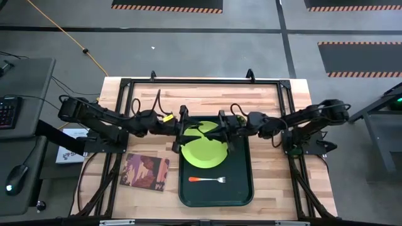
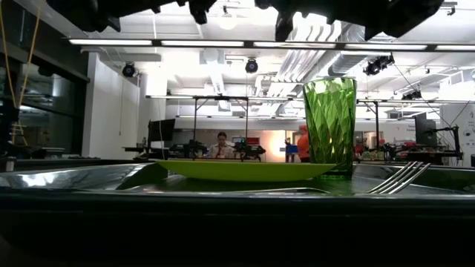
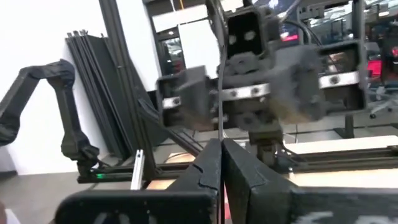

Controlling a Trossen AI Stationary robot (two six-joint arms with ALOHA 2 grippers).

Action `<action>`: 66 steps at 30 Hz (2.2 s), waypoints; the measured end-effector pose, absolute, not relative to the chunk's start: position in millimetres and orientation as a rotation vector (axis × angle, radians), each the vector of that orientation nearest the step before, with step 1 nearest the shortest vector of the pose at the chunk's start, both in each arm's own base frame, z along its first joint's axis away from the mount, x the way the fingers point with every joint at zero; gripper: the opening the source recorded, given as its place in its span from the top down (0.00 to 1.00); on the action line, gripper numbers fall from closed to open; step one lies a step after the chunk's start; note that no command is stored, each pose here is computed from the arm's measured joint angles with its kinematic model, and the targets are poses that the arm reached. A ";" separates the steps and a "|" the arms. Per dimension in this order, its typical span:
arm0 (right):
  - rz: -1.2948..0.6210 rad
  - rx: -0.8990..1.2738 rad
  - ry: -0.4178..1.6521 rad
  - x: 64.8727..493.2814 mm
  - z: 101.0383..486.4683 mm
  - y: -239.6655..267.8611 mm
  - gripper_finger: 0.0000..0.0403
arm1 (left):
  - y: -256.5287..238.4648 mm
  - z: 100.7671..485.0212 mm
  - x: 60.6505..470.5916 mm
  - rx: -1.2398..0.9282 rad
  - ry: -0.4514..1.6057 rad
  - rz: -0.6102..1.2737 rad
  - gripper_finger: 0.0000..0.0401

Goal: Pick and place plate/cup/fork/spoon on tray
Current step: Put the black spoon on the black serving tray in between the green plate and orange fork

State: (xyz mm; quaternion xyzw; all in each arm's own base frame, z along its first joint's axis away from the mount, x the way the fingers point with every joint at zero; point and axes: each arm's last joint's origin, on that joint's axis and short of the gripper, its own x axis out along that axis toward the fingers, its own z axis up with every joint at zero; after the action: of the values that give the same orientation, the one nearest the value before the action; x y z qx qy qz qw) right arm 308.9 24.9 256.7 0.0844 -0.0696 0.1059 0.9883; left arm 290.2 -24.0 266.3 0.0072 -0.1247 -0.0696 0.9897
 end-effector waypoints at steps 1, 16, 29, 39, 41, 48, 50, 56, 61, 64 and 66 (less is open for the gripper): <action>0.211 0.170 -0.141 309.8 257.3 24.8 0.99 | -25.6 265.7 290.3 0.024 -0.246 -0.155 0.44; 0.205 0.175 -0.118 311.4 254.7 24.8 1.00 | -31.9 266.7 289.4 0.133 -0.260 -0.046 0.64; 0.178 0.182 -0.105 311.1 254.0 23.4 1.00 | -30.1 269.4 284.8 0.116 -0.217 -0.001 0.99; 0.068 0.163 -0.058 303.5 258.7 21.9 0.80 | -30.3 289.7 253.1 0.037 -0.091 0.013 0.99; 0.067 0.140 -0.060 303.3 258.9 23.5 0.72 | -32.5 286.4 250.0 0.009 -0.032 -0.001 1.00; 0.026 0.109 -0.064 303.4 259.0 22.5 0.53 | -35.7 278.7 262.7 -0.083 0.279 0.015 1.00; 0.026 0.101 -0.058 304.6 260.9 22.7 0.52 | -39.0 273.4 272.3 -0.075 0.329 0.012 1.00; 0.035 0.032 0.019 308.6 263.2 30.2 0.51 | -43.6 268.8 304.0 -0.060 0.414 0.023 1.00; -0.069 -0.037 0.069 309.3 263.8 36.2 0.51 | -44.0 266.8 320.1 -0.049 0.463 0.046 1.00; -0.070 -0.044 0.082 308.8 262.4 39.2 0.51 | -44.2 266.8 322.9 -0.040 0.489 0.064 1.00; -0.071 -0.065 0.084 307.7 263.1 41.6 0.51 | -44.5 266.6 322.6 -0.038 0.496 0.065 1.00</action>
State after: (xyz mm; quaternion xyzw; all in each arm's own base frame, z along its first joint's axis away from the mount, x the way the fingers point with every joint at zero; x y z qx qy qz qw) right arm 307.7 41.6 263.1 -0.0324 0.0422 -0.0354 0.9980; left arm 322.6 -44.5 266.6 -0.0187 0.2453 0.0320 0.9687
